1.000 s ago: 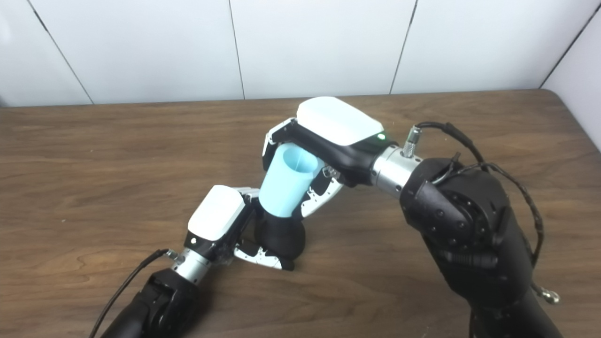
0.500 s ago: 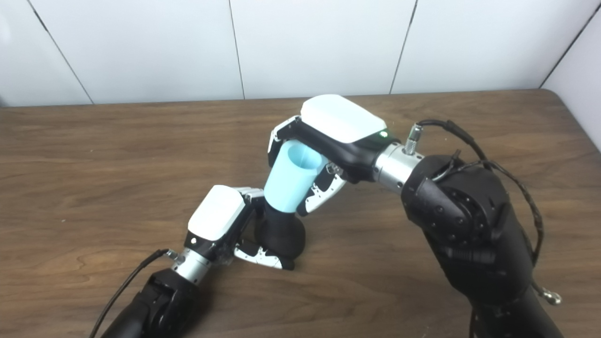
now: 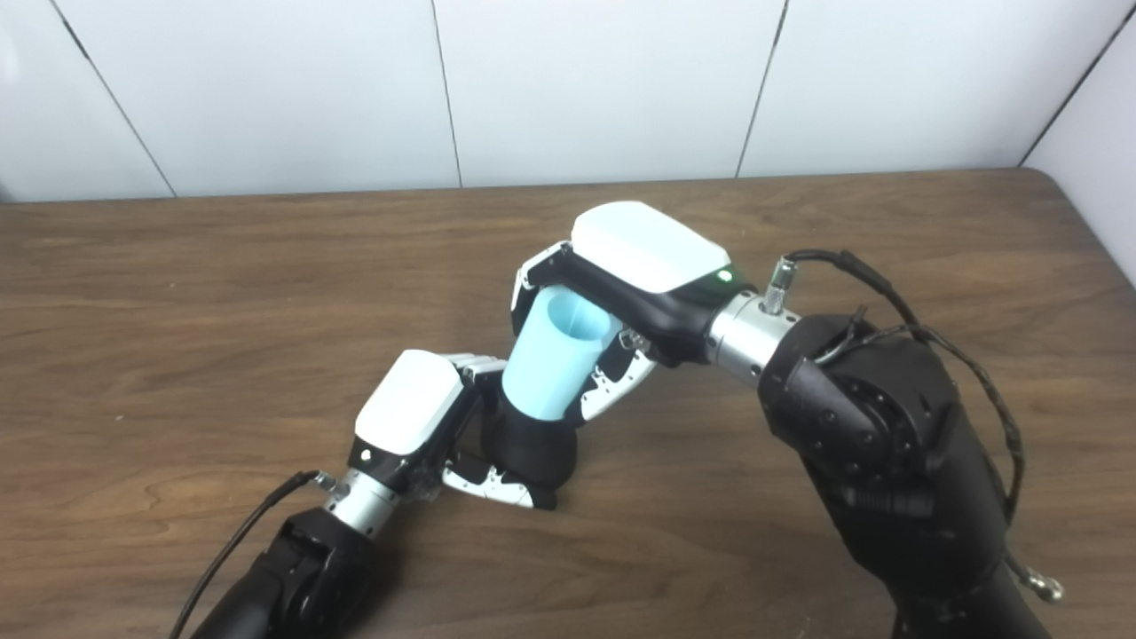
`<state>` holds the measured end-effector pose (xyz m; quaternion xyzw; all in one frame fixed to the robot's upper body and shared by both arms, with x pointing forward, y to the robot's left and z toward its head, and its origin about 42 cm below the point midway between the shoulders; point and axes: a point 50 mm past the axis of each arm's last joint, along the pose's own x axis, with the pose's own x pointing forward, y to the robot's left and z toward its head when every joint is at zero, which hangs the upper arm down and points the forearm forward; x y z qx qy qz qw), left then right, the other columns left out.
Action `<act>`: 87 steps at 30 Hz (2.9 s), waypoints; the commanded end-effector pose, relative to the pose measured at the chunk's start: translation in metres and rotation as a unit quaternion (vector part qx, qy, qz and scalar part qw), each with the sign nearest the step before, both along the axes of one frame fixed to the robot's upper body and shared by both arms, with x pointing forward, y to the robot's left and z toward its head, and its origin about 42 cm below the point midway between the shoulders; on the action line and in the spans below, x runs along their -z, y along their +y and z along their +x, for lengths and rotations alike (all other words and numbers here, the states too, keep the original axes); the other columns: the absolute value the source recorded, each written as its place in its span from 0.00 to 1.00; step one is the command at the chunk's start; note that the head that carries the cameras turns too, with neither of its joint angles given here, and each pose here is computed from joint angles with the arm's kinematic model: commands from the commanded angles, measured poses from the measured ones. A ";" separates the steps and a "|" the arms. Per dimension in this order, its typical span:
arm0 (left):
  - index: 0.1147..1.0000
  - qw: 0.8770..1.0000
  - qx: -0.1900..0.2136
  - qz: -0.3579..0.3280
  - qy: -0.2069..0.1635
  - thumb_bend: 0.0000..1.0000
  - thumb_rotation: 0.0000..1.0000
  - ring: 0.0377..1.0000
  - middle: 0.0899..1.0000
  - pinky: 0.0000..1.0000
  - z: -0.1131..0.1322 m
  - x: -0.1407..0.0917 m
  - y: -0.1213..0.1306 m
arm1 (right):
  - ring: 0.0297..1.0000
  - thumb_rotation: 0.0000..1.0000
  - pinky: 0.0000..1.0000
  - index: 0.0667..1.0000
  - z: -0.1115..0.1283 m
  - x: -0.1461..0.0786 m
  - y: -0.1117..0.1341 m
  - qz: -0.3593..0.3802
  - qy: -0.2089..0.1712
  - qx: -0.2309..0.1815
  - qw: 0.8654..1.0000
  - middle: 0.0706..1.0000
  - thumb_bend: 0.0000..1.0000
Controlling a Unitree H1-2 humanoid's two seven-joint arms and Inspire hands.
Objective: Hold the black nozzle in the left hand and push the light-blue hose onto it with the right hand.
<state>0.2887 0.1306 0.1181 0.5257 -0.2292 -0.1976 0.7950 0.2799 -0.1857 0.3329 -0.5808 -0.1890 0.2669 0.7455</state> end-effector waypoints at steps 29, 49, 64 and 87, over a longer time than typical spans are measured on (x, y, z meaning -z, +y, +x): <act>0.39 0.981 0.012 0.098 0.166 0.48 0.00 0.49 0.47 0.42 -0.041 0.063 0.006 | 0.37 0.00 0.28 0.51 0.014 -0.004 0.008 0.027 -0.052 0.012 0.998 0.48 0.49; 0.39 0.981 0.008 0.096 0.169 0.48 0.00 0.49 0.47 0.41 -0.043 0.062 0.002 | 0.37 0.00 0.26 0.50 0.018 -0.006 0.026 -0.102 -0.005 -0.033 0.994 0.48 0.49; 0.38 0.981 0.007 0.090 0.169 0.48 0.00 0.50 0.47 0.41 -0.042 0.061 0.001 | 0.38 0.00 0.25 0.49 0.022 -0.009 0.027 -0.152 0.033 -0.025 0.987 0.50 0.49; 0.39 0.980 0.006 0.100 0.173 0.48 0.00 0.50 0.47 0.41 -0.041 0.061 0.003 | 0.74 0.32 0.63 0.84 0.011 -0.010 0.013 -0.084 0.000 -0.019 0.996 0.78 0.97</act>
